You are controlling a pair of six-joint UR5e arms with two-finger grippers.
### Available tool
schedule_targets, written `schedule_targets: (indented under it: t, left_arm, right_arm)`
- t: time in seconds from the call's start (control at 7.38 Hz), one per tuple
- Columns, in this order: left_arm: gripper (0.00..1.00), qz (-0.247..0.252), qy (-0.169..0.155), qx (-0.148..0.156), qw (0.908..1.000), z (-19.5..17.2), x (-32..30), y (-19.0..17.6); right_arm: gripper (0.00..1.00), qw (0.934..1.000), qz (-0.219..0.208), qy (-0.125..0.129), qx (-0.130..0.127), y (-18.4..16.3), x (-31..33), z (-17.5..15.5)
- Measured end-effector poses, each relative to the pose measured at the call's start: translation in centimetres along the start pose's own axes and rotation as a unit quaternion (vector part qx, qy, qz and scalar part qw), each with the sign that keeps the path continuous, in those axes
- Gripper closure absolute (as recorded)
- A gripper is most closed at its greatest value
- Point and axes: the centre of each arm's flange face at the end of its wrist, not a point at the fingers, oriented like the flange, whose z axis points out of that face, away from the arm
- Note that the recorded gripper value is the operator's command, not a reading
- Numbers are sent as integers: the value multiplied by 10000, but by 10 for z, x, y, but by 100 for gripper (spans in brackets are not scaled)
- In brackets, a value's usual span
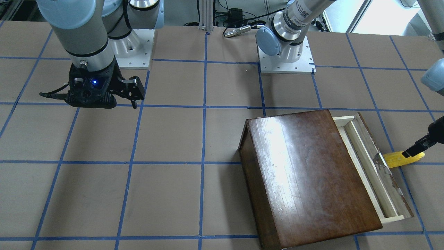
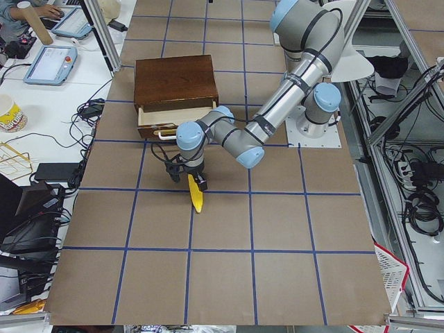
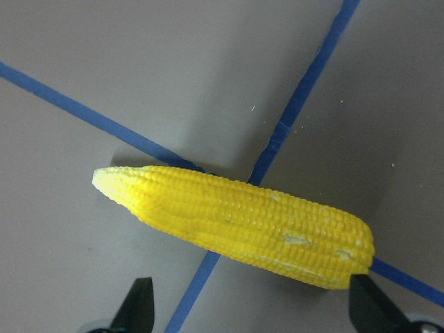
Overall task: Open drawer and put corn inside
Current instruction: 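Lower the left gripper and close it on the yellow corn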
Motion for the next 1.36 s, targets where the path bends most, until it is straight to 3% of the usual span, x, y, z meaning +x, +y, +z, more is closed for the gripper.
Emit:
schedule_targets:
  t: [0.41, 0.81, 0.95, 1.36]
  left_arm:
    - [0, -176, 178, 43, 9997, 1, 4, -2]
    - [0, -822, 247, 38, 9963, 1, 4, -1]
    - [0, -1292, 227, 19, 9914, 1, 3, -1]
    - [0, -2624, 176, -102, 9647, 12, 2, 0]
  right_arm:
    - [0, 10000, 0, -6, -2, 0, 0, 0]
    - [0, 10000, 0, -6, -3, 0, 0, 0]
    - [0, 10000, 0, -4, -1, 0, 0, 0]
    - [0, 10000, 0, -5, 0, 0, 0, 0]
